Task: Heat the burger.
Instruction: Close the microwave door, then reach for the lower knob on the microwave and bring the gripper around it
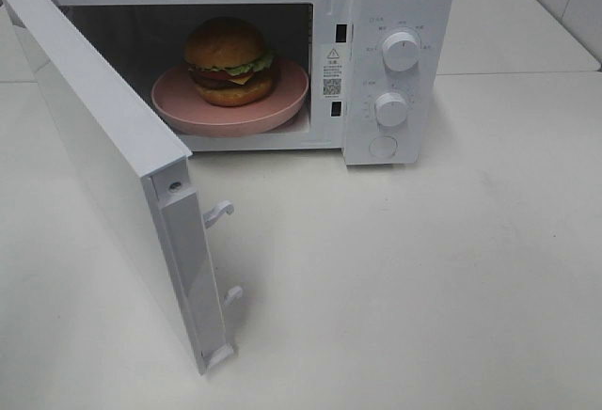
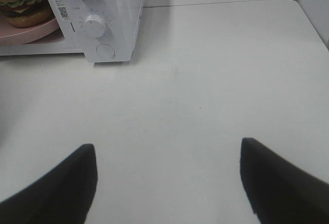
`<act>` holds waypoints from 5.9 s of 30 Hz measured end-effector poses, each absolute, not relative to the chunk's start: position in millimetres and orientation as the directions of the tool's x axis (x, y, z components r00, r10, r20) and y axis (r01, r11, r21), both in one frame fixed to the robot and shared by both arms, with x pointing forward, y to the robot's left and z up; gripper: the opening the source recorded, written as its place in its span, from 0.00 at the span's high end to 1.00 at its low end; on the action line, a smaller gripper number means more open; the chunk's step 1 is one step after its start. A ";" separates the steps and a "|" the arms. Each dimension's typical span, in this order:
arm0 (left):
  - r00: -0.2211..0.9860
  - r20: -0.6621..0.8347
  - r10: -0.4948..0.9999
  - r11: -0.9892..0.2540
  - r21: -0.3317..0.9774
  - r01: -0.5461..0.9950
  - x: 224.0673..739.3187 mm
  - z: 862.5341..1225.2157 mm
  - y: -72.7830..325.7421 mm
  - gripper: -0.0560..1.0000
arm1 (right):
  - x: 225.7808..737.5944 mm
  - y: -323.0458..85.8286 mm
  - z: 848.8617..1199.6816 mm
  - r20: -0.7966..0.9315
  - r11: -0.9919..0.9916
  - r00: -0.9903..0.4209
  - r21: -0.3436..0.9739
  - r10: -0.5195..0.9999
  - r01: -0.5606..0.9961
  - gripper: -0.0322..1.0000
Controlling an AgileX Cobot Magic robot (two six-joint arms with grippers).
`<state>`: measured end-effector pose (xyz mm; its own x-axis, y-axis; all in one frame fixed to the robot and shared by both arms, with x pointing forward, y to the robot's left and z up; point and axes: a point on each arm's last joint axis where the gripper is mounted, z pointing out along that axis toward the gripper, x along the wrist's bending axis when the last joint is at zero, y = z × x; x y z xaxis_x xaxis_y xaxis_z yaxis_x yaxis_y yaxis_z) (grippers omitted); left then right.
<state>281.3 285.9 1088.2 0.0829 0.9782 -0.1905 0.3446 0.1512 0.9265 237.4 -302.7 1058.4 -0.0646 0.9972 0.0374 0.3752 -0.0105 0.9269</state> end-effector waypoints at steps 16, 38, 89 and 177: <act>-0.045 -0.205 0.978 0.209 0.941 0.266 343.2 1047.7 301.2 0.95 | 237.4 -302.6 1058.4 0.038 -0.011 -0.065 0.927 0.997 0.375 0.25; -0.134 -0.073 0.988 0.094 0.983 0.155 391.8 993.5 316.1 0.95 | 237.4 -302.6 1058.4 0.038 -0.011 -0.065 0.927 0.997 0.375 0.26; 0.293 -0.152 0.944 0.060 0.952 0.301 498.5 931.6 235.8 0.95 | 237.4 -302.6 1058.4 0.038 -0.011 -0.065 0.927 0.997 0.375 0.26; 0.690 -0.171 0.704 -0.266 0.837 0.478 505.7 1000.1 -21.3 0.02 | 237.4 -302.6 1058.4 0.038 -0.011 -0.065 0.927 0.997 0.375 0.26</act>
<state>505.7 -21.3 1000.1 0.6898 0.7036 -0.1706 0.4782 -0.2659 0.8370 237.4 -302.6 1058.4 -0.0651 0.9971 0.0382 0.3753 -0.0110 0.9268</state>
